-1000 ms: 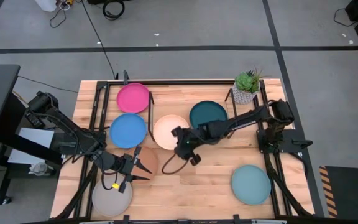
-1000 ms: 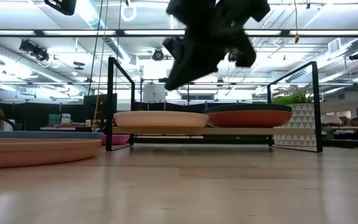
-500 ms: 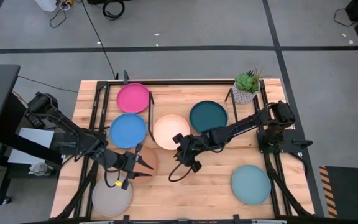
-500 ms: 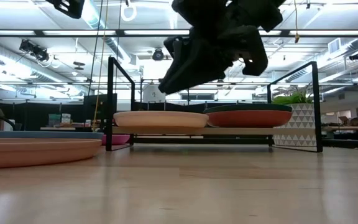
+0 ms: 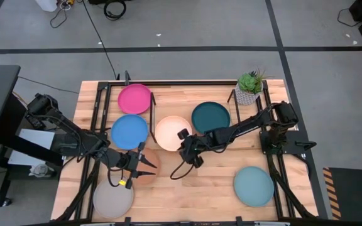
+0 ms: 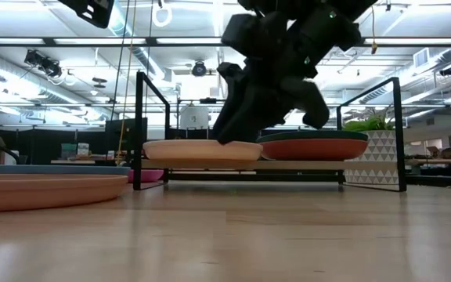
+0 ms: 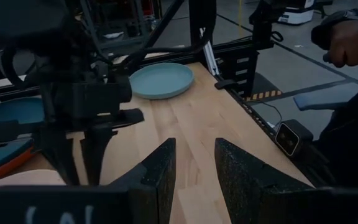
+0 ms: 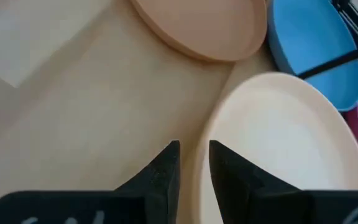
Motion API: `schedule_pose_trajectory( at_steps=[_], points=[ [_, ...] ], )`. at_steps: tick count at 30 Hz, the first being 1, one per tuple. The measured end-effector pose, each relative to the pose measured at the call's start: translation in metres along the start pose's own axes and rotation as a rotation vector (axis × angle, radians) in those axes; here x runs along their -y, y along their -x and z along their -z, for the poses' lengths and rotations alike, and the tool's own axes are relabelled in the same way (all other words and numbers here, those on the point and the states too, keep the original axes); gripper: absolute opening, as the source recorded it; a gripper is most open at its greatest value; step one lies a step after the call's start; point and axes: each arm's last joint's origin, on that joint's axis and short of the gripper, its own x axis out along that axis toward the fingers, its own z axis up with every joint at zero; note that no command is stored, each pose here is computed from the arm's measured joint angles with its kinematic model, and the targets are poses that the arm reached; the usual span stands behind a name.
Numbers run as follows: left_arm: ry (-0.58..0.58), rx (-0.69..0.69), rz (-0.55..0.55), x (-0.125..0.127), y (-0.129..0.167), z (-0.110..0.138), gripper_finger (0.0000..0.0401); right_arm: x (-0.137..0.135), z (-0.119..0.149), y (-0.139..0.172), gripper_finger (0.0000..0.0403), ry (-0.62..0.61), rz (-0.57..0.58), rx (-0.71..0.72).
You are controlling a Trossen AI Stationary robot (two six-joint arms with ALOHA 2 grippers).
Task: Place and stack plates onto a shelf
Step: Put the light orange plate on the shelf, then stack the light blue plate on top of the light orange plate on the shelf
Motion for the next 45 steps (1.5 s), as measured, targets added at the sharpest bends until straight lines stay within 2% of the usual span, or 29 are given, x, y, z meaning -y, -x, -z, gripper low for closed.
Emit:
schedule_pose_trajectory(
  at_steps=[11,25,28,32,36,39,45],
  points=[
    [-0.002,-0.007,0.0,0.0,0.0,0.001,0.0119,0.023,0.015,-0.003,0.009,-0.009,0.134,-0.093],
    [-0.009,-0.028,0.0,0.0,0.0,0.003,0.0119,0.048,0.033,-0.004,0.009,-0.054,0.177,-0.13],
    [0.018,-0.028,0.0,0.0,0.0,0.003,0.0119,0.049,0.027,0.0,0.009,-0.045,0.226,-0.164],
    [0.06,-0.032,-0.001,0.0,0.0,0.003,0.0119,0.041,0.002,0.016,0.009,-0.012,0.257,-0.13],
    [0.09,-0.043,-0.003,0.0,0.0,0.004,0.0119,0.024,-0.012,0.033,0.009,-0.01,0.224,-0.116],
    [0.096,-0.043,-0.004,0.0,0.0,0.004,0.0119,0.008,-0.018,0.047,0.009,-0.073,0.171,-0.134],
    [0.08,-0.043,-0.018,-0.003,-0.001,0.004,0.0119,-0.037,-0.018,0.07,0.009,-0.242,-0.121,-0.247]
  ],
)
